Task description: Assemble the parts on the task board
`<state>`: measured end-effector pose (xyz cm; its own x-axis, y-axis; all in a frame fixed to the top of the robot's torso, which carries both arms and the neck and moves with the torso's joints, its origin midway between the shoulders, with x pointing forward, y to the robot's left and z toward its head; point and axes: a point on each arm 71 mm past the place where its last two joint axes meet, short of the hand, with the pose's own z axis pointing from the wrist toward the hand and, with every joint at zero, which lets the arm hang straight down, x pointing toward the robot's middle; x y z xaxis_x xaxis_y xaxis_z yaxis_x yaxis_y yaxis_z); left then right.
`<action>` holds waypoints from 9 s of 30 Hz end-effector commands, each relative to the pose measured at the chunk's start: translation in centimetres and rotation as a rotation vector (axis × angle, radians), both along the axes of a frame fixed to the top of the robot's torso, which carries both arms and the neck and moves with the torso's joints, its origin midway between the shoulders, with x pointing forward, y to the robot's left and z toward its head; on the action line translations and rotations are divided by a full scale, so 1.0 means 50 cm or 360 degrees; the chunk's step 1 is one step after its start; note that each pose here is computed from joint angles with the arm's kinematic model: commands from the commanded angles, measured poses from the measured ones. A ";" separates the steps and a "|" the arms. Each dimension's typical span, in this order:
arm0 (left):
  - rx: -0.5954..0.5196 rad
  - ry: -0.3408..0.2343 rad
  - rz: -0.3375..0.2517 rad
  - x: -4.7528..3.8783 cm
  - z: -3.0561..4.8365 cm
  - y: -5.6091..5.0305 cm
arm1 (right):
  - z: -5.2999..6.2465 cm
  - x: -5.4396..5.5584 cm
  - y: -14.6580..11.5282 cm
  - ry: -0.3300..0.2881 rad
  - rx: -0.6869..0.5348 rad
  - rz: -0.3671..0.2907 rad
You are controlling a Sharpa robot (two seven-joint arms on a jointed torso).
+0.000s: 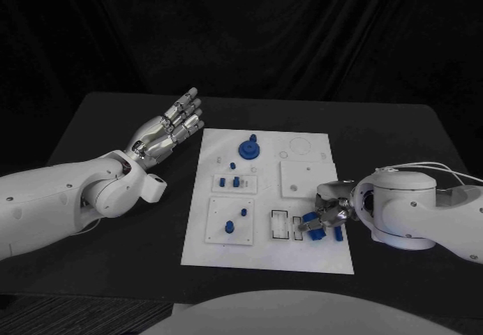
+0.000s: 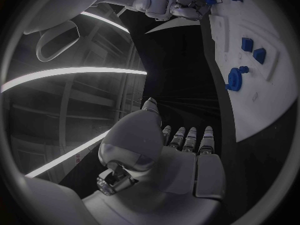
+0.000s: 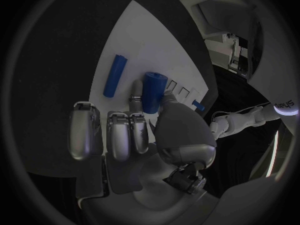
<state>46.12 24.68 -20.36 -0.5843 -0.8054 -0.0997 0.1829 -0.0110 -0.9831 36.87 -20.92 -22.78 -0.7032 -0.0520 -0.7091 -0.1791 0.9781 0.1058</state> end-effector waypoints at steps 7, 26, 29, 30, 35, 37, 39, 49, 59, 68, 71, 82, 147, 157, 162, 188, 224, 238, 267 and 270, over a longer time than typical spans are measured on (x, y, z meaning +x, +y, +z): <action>-0.0019 0.0018 -0.0052 -0.004 -0.002 -0.004 | -0.001 -0.010 -0.008 0.0013 0.0008 -0.0078; -0.0011 0.0054 -0.0077 -0.003 -0.009 -0.007 | 0.038 -0.038 -0.004 0.0446 0.0559 -0.0523; -0.0011 0.0057 -0.0080 -0.003 -0.009 -0.008 | 0.038 -0.036 0.002 0.0507 0.0613 -0.0576; -0.0011 0.0058 -0.0080 -0.003 -0.009 -0.008 | 0.037 -0.034 0.004 0.0525 0.0625 -0.0590; -0.0011 0.0062 -0.0084 -0.004 -0.010 -0.008 | 0.033 -0.023 0.014 0.0545 0.0642 -0.0609; -0.0010 0.0064 -0.0085 -0.004 -0.010 -0.008 | 0.031 -0.018 0.018 0.0538 0.0639 -0.0607; -0.0010 0.0065 -0.0086 -0.004 -0.010 -0.009 | 0.029 -0.015 0.022 0.0536 0.0634 -0.0602; -0.0017 0.0076 -0.0103 -0.005 -0.014 -0.009 | 0.016 -0.003 0.034 0.0477 0.0580 -0.0559; -0.0020 0.0081 -0.0109 -0.006 -0.016 -0.008 | 0.009 0.000 0.049 0.0438 0.0530 -0.0490; -0.0021 0.0083 -0.0110 -0.007 -0.017 -0.009 | 0.002 -0.001 0.058 0.0450 0.0516 -0.0465; -0.0021 0.0084 -0.0112 -0.007 -0.018 -0.009 | 0.001 0.000 0.060 0.0453 0.0513 -0.0461; -0.0024 0.0095 -0.0125 -0.008 -0.020 -0.010 | -0.003 -0.001 0.064 0.0475 0.0497 -0.0436; -0.0020 0.0128 -0.0139 -0.009 -0.030 -0.005 | 0.018 -0.019 0.059 0.0497 0.0527 -0.0323; -0.0019 0.0117 -0.0120 -0.008 -0.032 -0.001 | 0.013 -0.014 0.054 0.0485 0.0507 -0.0346; -0.0017 0.0116 -0.0115 -0.008 -0.033 0.000 | 0.012 -0.013 0.053 0.0475 0.0514 -0.0355; -0.0015 0.0115 -0.0105 -0.008 -0.035 0.002 | 0.011 -0.008 0.043 0.0397 0.0528 -0.0399; 0.0003 0.0127 -0.0091 -0.008 -0.037 0.002 | 0.100 0.034 -0.112 -0.0128 -0.0110 -0.0206; 0.0004 0.0130 -0.0089 -0.009 -0.037 0.005 | 0.058 0.009 -0.109 -0.0056 -0.0088 -0.0217; 0.0004 0.0148 -0.0107 -0.011 -0.038 0.004 | -0.013 -0.015 -0.089 0.0127 -0.0129 -0.0159; 0.0003 0.0150 -0.0112 -0.010 -0.038 0.003 | -0.014 -0.016 -0.086 0.0126 -0.0120 -0.0157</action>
